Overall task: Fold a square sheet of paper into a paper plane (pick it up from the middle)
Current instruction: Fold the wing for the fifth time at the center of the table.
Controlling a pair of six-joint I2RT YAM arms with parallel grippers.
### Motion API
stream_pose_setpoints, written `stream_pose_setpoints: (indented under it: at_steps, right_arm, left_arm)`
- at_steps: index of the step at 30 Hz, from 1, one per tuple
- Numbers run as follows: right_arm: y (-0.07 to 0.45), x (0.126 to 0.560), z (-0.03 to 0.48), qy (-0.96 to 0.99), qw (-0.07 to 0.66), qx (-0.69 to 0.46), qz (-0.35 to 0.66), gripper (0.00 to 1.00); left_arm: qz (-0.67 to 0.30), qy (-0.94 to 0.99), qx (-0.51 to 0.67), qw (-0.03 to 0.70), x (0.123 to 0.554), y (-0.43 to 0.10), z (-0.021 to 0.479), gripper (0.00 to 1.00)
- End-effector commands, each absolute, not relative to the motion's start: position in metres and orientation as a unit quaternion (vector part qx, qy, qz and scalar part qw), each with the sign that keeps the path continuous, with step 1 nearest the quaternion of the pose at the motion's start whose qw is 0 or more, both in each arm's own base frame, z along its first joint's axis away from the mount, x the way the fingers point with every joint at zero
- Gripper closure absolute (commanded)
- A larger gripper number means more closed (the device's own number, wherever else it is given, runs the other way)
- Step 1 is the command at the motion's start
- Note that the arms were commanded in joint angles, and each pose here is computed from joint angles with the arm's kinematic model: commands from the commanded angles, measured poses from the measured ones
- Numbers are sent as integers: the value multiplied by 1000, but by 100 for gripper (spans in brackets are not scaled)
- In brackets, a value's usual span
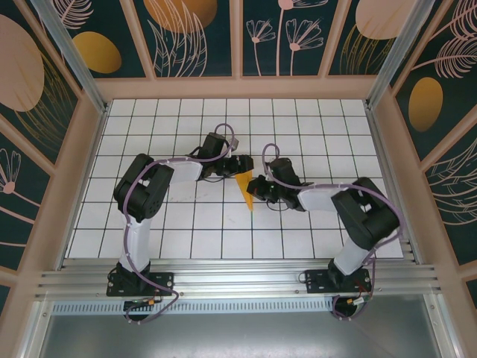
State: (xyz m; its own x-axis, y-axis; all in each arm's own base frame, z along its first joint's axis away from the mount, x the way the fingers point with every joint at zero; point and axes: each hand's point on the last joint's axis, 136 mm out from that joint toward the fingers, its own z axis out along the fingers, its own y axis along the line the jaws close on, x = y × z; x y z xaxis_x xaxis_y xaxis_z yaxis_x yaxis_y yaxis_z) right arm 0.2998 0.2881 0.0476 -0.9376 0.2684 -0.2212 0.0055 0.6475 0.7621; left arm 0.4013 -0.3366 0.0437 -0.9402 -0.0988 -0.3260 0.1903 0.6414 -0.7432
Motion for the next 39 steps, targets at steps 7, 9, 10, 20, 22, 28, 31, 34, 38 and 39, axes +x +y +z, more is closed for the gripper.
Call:
stream_pose_setpoints:
  at_steps: [7, 9, 10, 20, 22, 28, 31, 34, 38, 39]
  right_arm:
    - [280, 296, -2, 930, 125, 91, 334, 100]
    - [271, 283, -17, 941, 104, 88, 311, 100]
    - [266, 275, -24, 945, 93, 85, 301, 100]
    - [244, 234, -54, 963, 34, 60, 262, 100]
    - [243, 232, -55, 963, 31, 55, 260, 100]
    - [243, 229, -57, 964, 25, 48, 260, 100]
    - [242, 227, -58, 965, 21, 48, 259, 100]
    - [241, 226, -59, 965, 19, 49, 257, 100]
    - [241, 225, -59, 964, 18, 48, 259, 100]
    - [242, 225, -58, 964, 17, 48, 261, 100]
  left_arm:
    - [-384, 911, 2, 149, 401, -322, 10, 29]
    - [-374, 914, 4, 156, 405, -321, 11, 29]
    - [-367, 916, 5, 159, 408, -320, 12, 29]
    - [-345, 919, 1, 188, 431, -309, 18, 28]
    - [-346, 919, 1, 189, 433, -308, 17, 28]
    - [-344, 917, 7, 200, 442, -305, 19, 27]
    - [-343, 917, 9, 204, 447, -302, 22, 27]
    - [-347, 915, 7, 207, 452, -299, 24, 27]
    - [-347, 915, 8, 205, 457, -296, 21, 27]
    - [-347, 915, 7, 205, 458, -295, 20, 27]
